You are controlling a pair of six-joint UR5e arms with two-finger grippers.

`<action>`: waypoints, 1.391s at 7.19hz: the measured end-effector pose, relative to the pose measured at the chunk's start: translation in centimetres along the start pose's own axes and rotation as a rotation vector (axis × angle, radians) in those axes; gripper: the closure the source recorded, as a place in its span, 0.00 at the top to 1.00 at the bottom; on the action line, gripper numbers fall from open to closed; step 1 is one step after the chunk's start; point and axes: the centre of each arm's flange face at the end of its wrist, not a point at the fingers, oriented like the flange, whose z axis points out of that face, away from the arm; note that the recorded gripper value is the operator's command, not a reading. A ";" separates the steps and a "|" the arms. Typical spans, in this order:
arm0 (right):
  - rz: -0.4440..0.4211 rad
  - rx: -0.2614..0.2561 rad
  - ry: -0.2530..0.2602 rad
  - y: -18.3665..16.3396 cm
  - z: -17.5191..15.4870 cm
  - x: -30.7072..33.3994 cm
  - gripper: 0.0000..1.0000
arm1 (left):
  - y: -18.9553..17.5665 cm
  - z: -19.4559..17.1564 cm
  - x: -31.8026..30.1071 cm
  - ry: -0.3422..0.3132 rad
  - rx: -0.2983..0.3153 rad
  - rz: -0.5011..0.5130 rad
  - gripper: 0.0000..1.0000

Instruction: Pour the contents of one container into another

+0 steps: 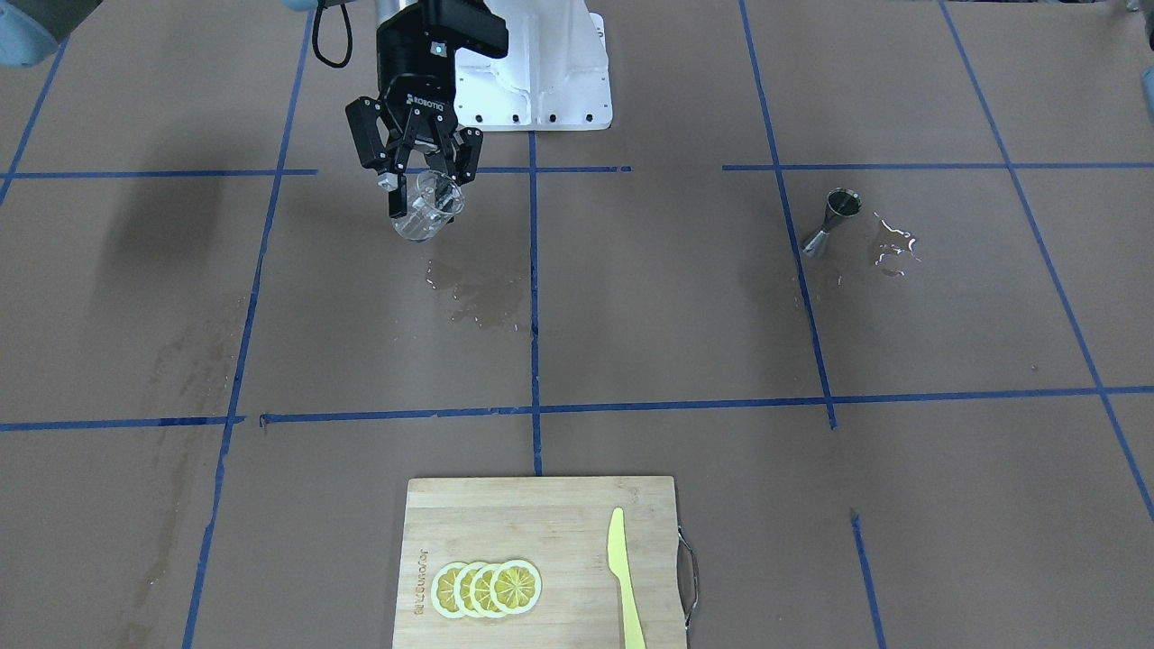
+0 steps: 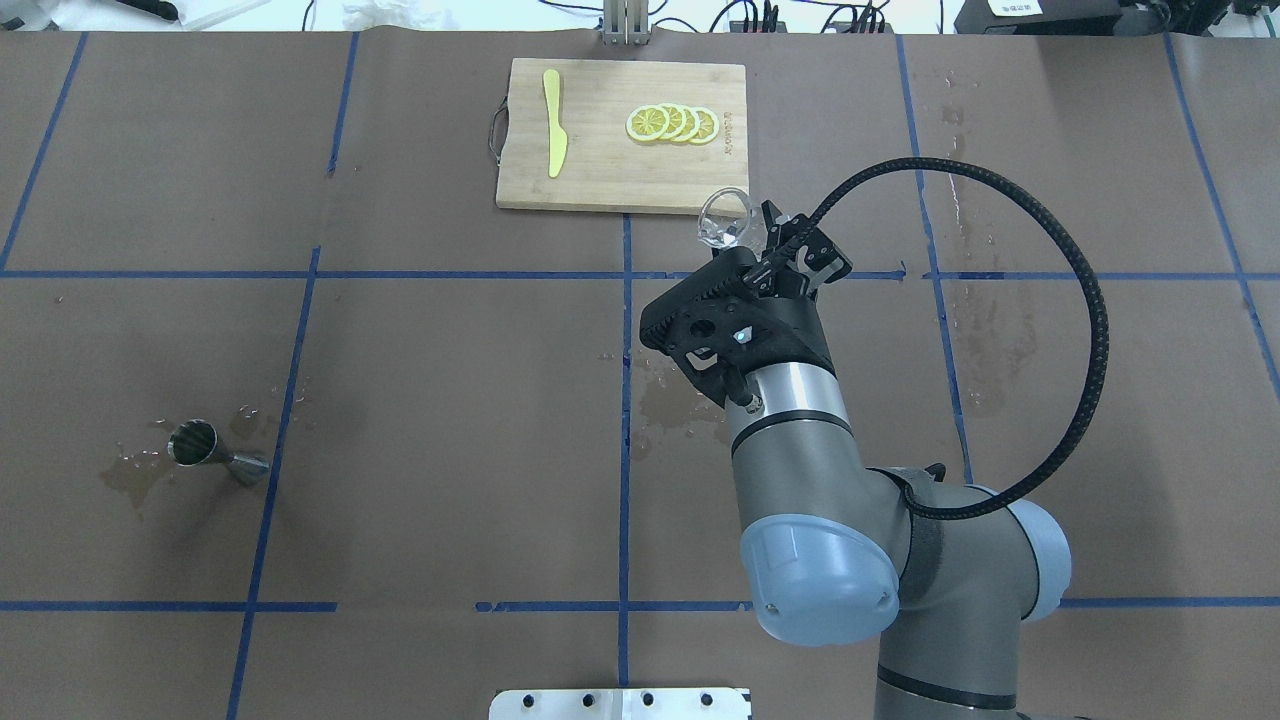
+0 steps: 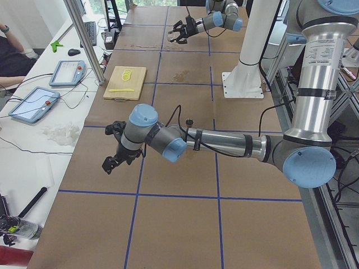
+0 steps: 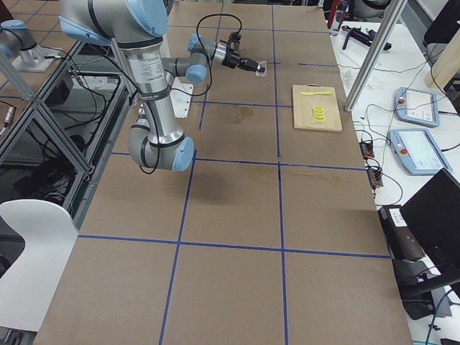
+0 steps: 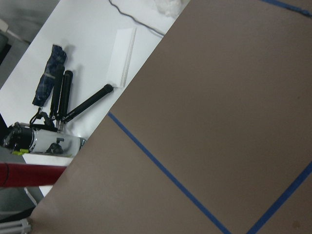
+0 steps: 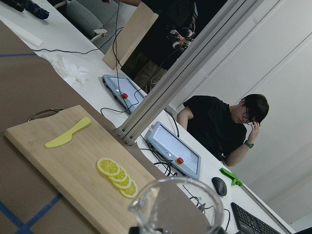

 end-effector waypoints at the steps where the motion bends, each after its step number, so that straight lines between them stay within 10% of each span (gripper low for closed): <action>1: 0.004 0.000 -0.001 0.0 0.0 0.0 0.00 | 1.6 1.8 -0.6 0.023 -0.058 -0.041 1.00; 5: 0.057 -0.001 -0.001 0.0 0.0 0.0 0.00 | 7.0 1.5 -2.1 0.359 -0.231 -0.395 1.00; 10: 0.207 0.034 -0.027 2.8 0.2 1.1 0.00 | 6.7 -1.6 -2.8 0.350 -0.229 -0.528 1.00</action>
